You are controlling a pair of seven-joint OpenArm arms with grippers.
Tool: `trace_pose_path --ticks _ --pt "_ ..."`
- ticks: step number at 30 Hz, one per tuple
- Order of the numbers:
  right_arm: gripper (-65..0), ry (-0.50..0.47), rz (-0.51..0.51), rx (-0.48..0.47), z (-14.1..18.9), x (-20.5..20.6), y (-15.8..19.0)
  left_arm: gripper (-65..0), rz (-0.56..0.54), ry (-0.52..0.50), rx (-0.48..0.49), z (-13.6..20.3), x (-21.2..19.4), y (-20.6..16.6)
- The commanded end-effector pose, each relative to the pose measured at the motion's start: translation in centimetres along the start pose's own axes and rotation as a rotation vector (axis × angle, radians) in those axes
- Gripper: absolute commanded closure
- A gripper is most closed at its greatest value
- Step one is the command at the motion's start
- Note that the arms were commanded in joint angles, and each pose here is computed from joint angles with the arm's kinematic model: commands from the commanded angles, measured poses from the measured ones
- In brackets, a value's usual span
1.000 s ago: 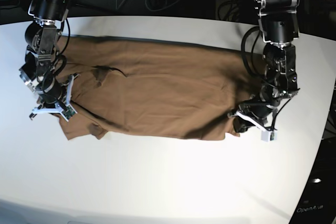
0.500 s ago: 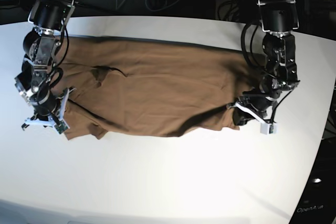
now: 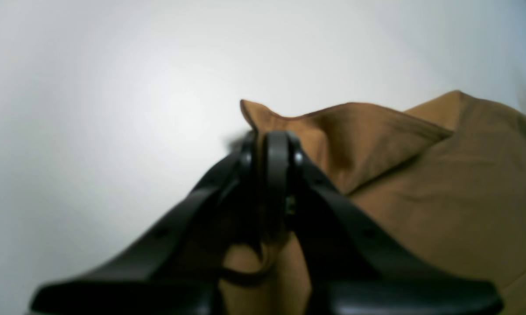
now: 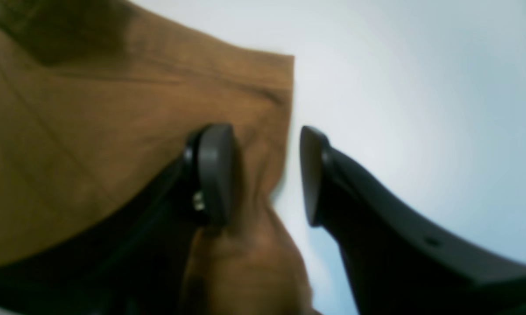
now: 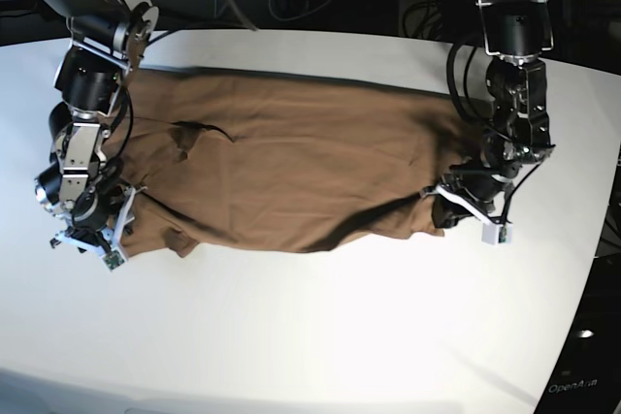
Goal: Fold the T-shirt properly
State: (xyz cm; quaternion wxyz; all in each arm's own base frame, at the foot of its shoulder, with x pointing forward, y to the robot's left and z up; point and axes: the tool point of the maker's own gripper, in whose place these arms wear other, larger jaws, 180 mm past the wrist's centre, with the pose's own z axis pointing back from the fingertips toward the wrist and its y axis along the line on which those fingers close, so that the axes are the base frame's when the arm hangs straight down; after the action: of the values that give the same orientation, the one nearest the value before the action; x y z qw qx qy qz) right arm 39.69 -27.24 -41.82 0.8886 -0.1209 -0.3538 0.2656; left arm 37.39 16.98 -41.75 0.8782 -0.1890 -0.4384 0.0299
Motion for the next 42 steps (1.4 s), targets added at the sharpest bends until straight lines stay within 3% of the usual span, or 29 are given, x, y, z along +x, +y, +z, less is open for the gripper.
trace_pose_path --ticks 1,11,19,27,36,42 --pt "-26.1 -0.056 -0.002 -0.046 0.5 2.0 -2.1 -3.6 -0.014 -0.057 -0.013 0.1 2.2 -0.2" --pt "-26.8 -0.047 0.007 -0.061 0.7 1.6 -3.2 -3.5 -0.012 -0.058 -0.016 0.0 2.2 -0.3" --pt "-26.3 0.012 -0.047 0.032 -1.5 -0.1 -1.9 -3.5 -0.012 -0.057 -0.015 0.1 2.1 -0.3" --pt "-25.5 0.024 -0.045 0.048 -1.6 -0.6 -1.1 -3.5 -0.013 -0.057 -0.012 0.1 2.2 -0.2" --pt "-4.1 0.061 0.006 0.092 -1.8 -2.1 1.1 -3.4 -0.013 -0.057 -0.012 0.1 2.2 -0.2" --pt "-2.3 0.047 0.032 0.054 -1.0 -2.0 0.4 -3.4 -0.013 -0.055 -0.011 0.1 2.1 -0.2"
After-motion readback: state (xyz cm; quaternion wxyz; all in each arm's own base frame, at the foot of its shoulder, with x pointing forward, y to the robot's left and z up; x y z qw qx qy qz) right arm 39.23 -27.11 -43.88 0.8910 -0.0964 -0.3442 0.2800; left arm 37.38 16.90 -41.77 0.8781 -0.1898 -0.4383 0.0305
